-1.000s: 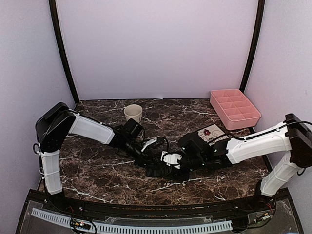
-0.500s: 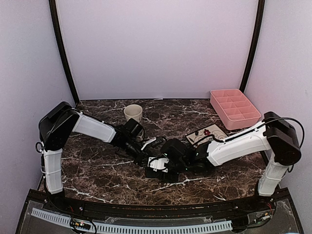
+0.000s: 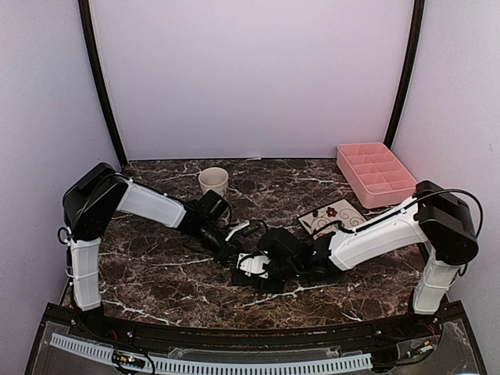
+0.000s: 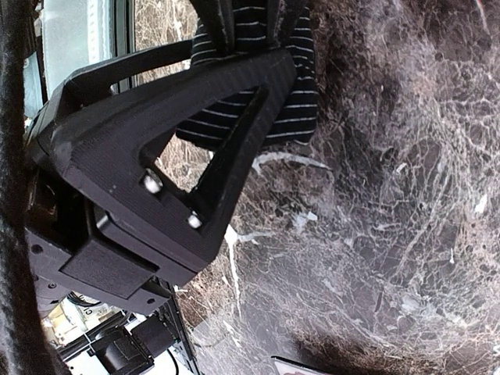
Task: Roll the underwear
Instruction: Pick up the underwear from the center of the board.
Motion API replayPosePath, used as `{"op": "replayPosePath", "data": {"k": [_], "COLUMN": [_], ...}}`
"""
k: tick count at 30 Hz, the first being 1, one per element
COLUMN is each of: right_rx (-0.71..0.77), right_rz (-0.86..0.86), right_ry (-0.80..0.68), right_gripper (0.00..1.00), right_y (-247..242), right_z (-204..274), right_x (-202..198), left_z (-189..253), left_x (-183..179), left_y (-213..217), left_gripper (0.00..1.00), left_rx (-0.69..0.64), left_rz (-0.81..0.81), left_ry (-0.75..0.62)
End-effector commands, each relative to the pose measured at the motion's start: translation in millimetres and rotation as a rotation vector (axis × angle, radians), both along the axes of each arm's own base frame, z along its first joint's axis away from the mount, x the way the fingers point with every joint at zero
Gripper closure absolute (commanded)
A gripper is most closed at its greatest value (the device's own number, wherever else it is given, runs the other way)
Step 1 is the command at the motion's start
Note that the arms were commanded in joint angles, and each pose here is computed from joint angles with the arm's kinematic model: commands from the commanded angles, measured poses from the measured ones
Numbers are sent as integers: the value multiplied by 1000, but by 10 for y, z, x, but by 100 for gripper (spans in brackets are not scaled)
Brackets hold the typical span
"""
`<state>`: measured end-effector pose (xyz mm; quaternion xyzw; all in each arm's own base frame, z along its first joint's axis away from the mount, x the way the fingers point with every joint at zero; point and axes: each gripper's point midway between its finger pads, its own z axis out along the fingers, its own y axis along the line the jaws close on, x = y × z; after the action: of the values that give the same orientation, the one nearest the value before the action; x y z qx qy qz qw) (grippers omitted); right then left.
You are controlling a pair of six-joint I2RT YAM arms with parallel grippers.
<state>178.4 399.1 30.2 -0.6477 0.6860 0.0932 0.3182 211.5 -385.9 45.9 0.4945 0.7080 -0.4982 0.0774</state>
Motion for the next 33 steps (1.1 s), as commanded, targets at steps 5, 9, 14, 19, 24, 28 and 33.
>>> {"op": "replayPosePath", "data": {"k": [5,9,14,19,24,28,33], "right_rx": [-277,-273,-288,-281,-147,72,354], "right_rz": [8,12,17,-11,-216,-453,-778], "right_ry": [187,178,180,176,172,185,234], "right_gripper": [61,85,98,100,100,100,100], "right_y": [-615,-627,-640,-605,-521,-567,-927], "right_z": [-697,-645,-656,-584,-196,300,953], "right_x": [-419,-431,-433,-394,-58,421,1118], "left_z": [-192,-68,102,413,852,1190,1491], "left_x": [-81,15,175,356,531,710,815], "left_y": [141,185,368,572,761,977,1174], "left_gripper": [81,68,46,33,16,1,1], "left_rx": [96,92,102,65,-28,-47,-43], "left_rz": [5,40,115,250,468,634,742], "left_ry": [49,15,-54,-146,-369,-533,-660]}}
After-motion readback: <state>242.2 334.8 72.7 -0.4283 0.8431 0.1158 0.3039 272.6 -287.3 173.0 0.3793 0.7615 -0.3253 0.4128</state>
